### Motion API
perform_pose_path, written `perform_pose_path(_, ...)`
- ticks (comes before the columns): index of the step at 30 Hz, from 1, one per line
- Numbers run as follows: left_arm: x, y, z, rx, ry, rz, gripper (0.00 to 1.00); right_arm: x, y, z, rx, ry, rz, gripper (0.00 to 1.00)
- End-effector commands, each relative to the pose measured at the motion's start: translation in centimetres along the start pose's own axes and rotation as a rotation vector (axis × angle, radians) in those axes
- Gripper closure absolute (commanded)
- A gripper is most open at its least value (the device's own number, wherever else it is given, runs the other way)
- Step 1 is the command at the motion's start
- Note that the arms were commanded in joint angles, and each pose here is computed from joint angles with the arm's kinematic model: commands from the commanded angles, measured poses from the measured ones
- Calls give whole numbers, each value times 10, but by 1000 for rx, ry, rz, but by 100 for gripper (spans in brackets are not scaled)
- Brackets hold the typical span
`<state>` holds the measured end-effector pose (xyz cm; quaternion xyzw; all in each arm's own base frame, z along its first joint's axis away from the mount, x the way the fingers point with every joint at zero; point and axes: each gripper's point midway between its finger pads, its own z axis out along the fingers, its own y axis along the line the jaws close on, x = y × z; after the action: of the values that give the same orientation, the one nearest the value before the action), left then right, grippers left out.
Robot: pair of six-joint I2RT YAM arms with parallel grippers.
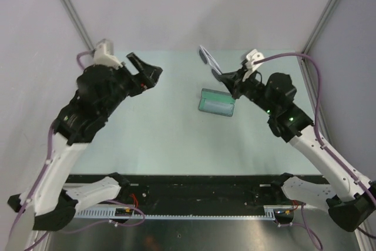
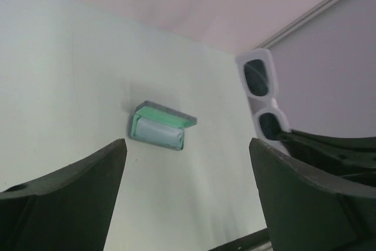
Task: Organize the sunglasses
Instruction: Place the sunglasses in the sunglasses case.
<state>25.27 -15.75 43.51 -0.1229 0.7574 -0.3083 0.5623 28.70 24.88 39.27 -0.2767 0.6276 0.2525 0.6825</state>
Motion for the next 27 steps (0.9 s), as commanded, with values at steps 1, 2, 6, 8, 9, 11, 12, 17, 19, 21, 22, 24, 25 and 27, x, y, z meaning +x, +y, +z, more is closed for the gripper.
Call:
perform_pose_path(1, 23, -2, 34, 73, 156, 28, 9, -19, 18, -27, -244, 2, 193, 100)
perform_pose_path(2, 28, -5, 38, 102, 189, 40, 9, -19, 15, -29, -250, 6, 208, 100)
perform_pose_path(6, 37, 4, 62, 108, 247, 52, 9, -6, 7, -36, -298, 67, 296, 100)
perform_pose_path(8, 44, 10, 78, 100, 275, 61, 9, 1, 5, -36, -300, 88, 306, 100)
perform_pose_path(9, 46, 14, 83, 101, 288, 61, 9, 4, 4, -36, -298, 97, 310, 100)
perform_pose_path(11, 56, 23, 98, 89, 322, 56, 9, 10, 1, -35, -302, 112, 323, 100)
perform_pose_path(12, 57, 28, 103, 93, 337, 48, 9, 16, -2, -32, -306, 130, 340, 100)
perform_pose_path(17, 70, 40, 134, 123, 384, 60, 9, 39, -8, -35, -398, 210, 446, 100)
perform_pose_path(19, 75, 47, 146, 122, 403, 76, 9, 54, -19, -36, -401, 251, 489, 100)
perform_pose_path(21, 80, 54, 156, 122, 427, 81, 9, 59, -25, -39, -418, 266, 525, 100)
perform_pose_path(22, 82, 54, 158, 131, 434, 94, 10, 62, -28, -38, -416, 273, 540, 100)
perform_pose_path(24, 88, 59, 165, 125, 453, 103, 11, 71, -32, -36, -407, 292, 547, 100)
perform_pose_path(25, 94, 64, 172, 125, 471, 113, 11, 75, -35, -35, -405, 299, 557, 100)
perform_pose_path(27, 103, 63, 176, 156, 503, 119, 13, 90, -38, -32, -417, 331, 585, 100)
